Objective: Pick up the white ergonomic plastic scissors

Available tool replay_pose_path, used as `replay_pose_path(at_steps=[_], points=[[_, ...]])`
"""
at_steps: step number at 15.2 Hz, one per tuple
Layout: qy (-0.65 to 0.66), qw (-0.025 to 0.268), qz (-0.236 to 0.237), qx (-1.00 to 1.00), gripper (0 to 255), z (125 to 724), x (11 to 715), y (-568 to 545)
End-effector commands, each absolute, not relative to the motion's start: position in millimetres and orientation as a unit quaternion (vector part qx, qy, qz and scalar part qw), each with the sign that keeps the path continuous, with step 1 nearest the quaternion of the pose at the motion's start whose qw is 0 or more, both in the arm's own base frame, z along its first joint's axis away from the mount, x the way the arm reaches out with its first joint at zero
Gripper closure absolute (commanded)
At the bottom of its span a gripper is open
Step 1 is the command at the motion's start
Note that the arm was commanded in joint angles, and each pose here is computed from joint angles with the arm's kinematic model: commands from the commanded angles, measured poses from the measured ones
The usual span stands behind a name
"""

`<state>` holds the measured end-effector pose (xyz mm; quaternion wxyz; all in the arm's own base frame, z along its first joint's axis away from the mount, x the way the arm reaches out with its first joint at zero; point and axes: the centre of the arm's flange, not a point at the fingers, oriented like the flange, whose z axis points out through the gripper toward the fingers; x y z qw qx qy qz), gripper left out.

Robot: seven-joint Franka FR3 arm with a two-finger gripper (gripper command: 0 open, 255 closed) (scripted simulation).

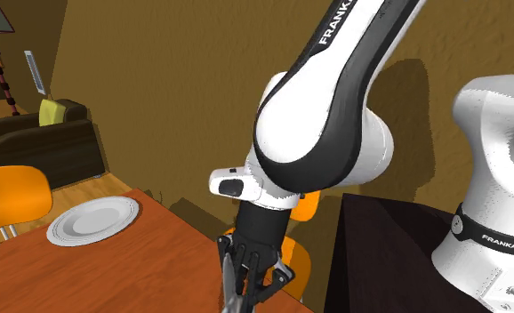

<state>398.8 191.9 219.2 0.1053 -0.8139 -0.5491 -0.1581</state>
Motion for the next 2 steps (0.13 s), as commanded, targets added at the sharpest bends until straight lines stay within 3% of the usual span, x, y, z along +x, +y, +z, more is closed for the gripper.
replay_pose_path(at_steps=[1, 2], points=[[-0.549, 0.105, -0.158, -0.814, 255, 226.5, 399.8, 192.9], [-0.549, 0.105, -0.158, -0.814, 255, 226.5, 399.7, 192.9]])
